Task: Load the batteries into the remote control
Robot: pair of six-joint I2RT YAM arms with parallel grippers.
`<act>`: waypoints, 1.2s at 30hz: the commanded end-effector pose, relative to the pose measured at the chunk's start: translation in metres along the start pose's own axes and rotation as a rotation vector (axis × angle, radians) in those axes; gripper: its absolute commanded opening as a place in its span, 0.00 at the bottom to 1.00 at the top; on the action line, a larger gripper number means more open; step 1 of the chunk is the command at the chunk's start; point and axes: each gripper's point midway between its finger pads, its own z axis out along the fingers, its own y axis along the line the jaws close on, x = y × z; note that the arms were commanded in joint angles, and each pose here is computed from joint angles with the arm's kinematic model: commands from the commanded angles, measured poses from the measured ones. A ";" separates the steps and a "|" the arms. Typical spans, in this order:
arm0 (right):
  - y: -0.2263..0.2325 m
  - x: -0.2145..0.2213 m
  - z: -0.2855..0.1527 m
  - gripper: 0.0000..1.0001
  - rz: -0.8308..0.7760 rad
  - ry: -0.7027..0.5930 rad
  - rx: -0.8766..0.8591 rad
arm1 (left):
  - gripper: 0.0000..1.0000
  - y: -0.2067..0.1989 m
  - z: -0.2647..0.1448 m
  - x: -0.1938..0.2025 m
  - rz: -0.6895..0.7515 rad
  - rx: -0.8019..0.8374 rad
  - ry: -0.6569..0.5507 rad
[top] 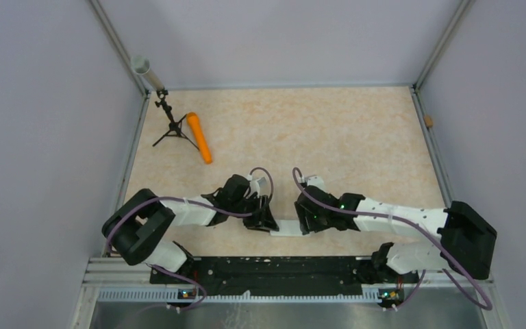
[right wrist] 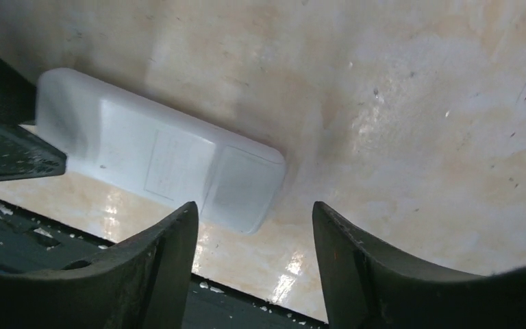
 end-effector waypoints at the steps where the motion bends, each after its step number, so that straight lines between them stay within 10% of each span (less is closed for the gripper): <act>1: 0.025 -0.042 -0.028 0.66 -0.155 -0.138 -0.111 | 0.49 0.039 -0.006 -0.003 -0.009 -0.198 -0.067; 16: 0.055 -0.072 -0.018 0.94 -0.475 -0.219 -0.300 | 0.83 0.037 -0.068 -0.030 -0.024 -0.340 -0.360; 36: 0.060 0.003 0.022 0.92 -0.408 0.086 -0.405 | 0.90 0.018 -0.112 -0.025 -0.006 -0.271 -0.513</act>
